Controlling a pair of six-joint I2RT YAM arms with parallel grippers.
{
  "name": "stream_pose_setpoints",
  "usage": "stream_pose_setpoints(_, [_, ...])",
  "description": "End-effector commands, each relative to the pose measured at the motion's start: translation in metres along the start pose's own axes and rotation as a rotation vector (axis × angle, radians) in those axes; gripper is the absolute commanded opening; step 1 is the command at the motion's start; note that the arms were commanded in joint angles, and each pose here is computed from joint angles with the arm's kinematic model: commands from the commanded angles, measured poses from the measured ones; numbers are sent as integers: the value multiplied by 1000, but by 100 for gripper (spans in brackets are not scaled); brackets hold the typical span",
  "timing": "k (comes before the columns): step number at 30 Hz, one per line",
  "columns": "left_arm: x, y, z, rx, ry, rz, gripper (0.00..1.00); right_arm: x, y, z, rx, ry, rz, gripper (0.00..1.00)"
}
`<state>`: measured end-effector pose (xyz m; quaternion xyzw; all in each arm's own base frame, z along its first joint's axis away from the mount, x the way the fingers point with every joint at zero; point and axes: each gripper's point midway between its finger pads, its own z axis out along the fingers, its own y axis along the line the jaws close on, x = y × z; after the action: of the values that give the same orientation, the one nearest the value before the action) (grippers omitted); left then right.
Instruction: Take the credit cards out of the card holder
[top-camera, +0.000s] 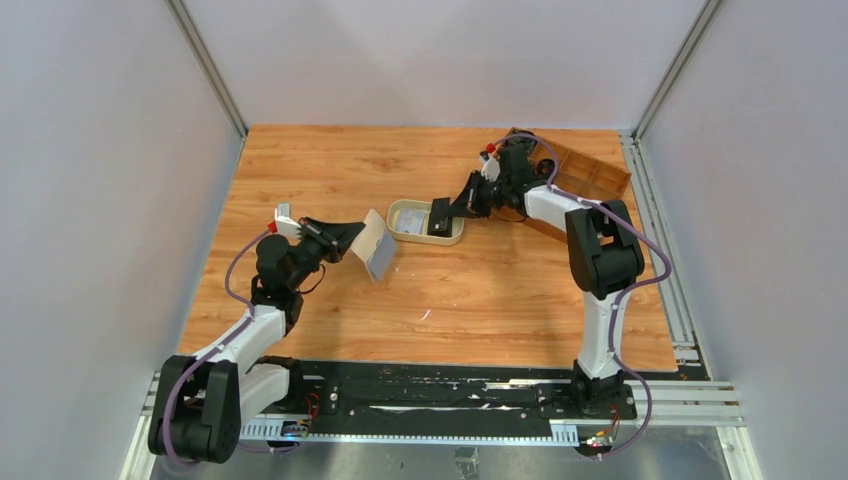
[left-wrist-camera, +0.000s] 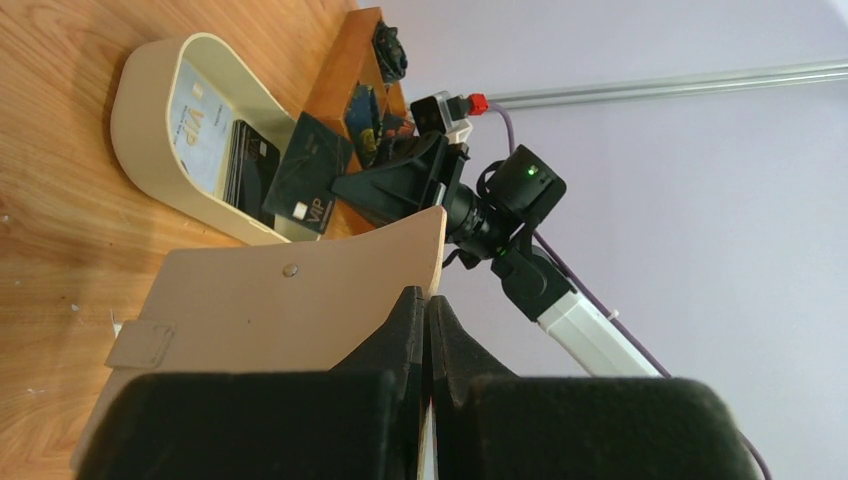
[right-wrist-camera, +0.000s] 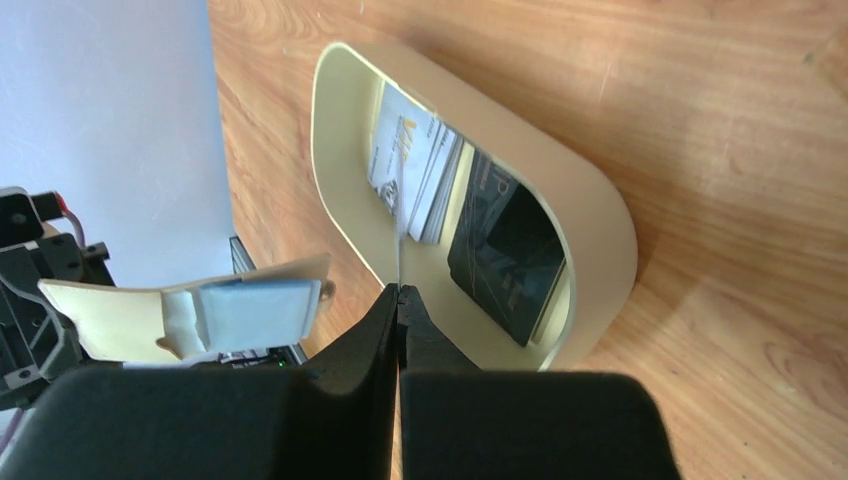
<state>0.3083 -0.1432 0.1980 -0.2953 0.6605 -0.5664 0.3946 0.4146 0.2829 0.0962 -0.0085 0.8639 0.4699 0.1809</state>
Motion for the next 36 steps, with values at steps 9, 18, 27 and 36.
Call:
stream_pose_setpoints(9, [0, 2, -1, 6, 5, 11, 0, -25, -4, 0, -7, -61, 41, 0])
stream_pose_setpoints(18, [0, 6, 0, -2, 4, 7, 0, -12, -7, -2, 14, -17, 5, 0])
stream_pose_setpoints(27, [0, 8, 0, -7, 1, 5, 0, 4, -12, 2, 29, 27, 1, 0])
stream_pose_setpoints(36, [0, 11, 0, -15, 0, 5, 0, 16, -15, 11, 37, 67, 4, 0])
